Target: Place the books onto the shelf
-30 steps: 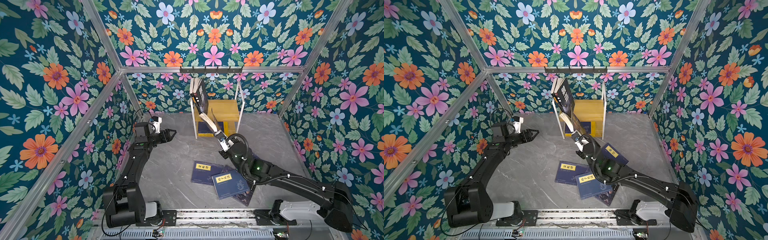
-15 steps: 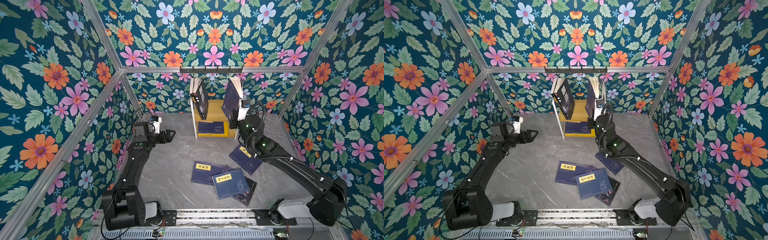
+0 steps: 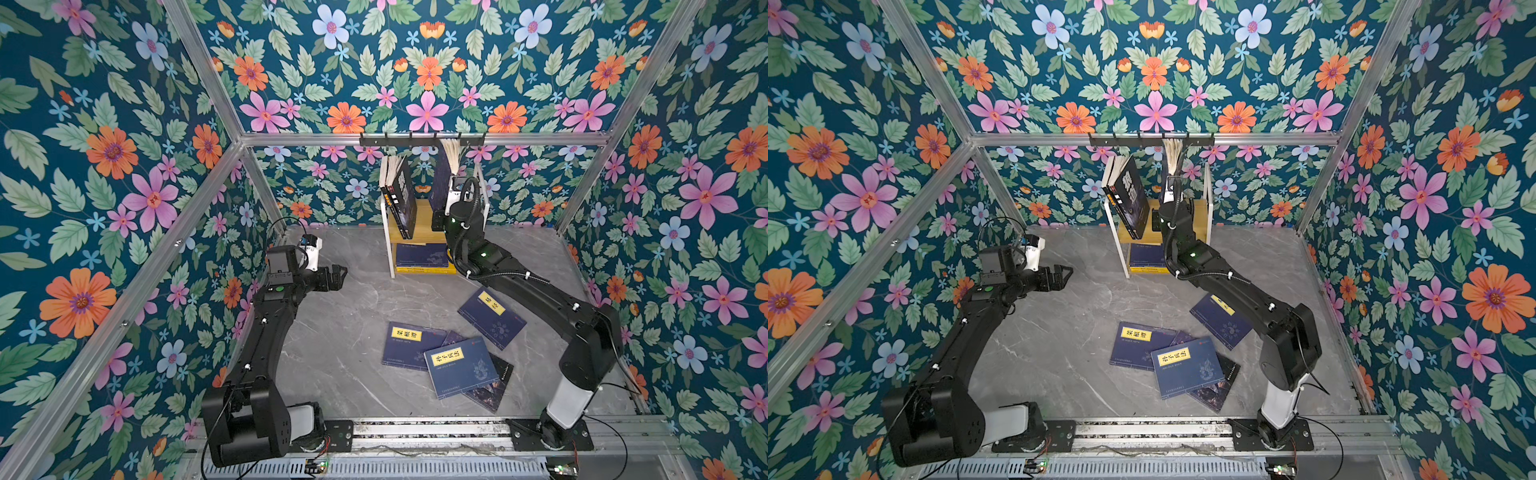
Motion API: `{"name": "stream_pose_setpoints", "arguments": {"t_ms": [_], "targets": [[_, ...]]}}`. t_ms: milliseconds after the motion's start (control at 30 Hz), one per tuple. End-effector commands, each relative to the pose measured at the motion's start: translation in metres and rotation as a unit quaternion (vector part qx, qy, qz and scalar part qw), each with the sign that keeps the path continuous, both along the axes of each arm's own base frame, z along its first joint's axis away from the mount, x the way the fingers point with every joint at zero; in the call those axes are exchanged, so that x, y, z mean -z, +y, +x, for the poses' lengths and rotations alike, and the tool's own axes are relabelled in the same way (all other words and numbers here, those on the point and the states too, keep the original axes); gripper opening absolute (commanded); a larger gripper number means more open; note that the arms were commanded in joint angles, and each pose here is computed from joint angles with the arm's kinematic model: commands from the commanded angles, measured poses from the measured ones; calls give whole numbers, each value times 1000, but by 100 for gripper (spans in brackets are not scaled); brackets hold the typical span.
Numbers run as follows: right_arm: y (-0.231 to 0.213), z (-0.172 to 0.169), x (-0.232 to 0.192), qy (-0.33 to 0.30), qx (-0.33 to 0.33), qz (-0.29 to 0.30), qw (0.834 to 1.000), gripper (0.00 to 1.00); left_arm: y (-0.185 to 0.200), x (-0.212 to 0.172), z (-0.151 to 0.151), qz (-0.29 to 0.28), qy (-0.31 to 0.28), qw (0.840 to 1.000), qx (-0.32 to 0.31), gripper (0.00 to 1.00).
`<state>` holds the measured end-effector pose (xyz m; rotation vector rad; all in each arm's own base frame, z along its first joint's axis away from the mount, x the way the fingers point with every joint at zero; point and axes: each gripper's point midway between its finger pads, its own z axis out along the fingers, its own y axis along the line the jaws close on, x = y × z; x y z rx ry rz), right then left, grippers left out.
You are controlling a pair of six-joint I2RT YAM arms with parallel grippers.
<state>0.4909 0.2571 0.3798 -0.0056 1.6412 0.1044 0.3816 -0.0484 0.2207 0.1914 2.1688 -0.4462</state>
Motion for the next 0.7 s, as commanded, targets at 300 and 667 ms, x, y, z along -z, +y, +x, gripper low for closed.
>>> {"name": "stream_pose_setpoints", "arguments": {"t_ms": [300,667], "targets": [[29,20,44,38,-33,4,999,0,0,-5,2,6,-8,1000,-1,100],[54,30,45,24,-73,37,996,0,1,-2,2,5,-9,1000,-4,100]]}}
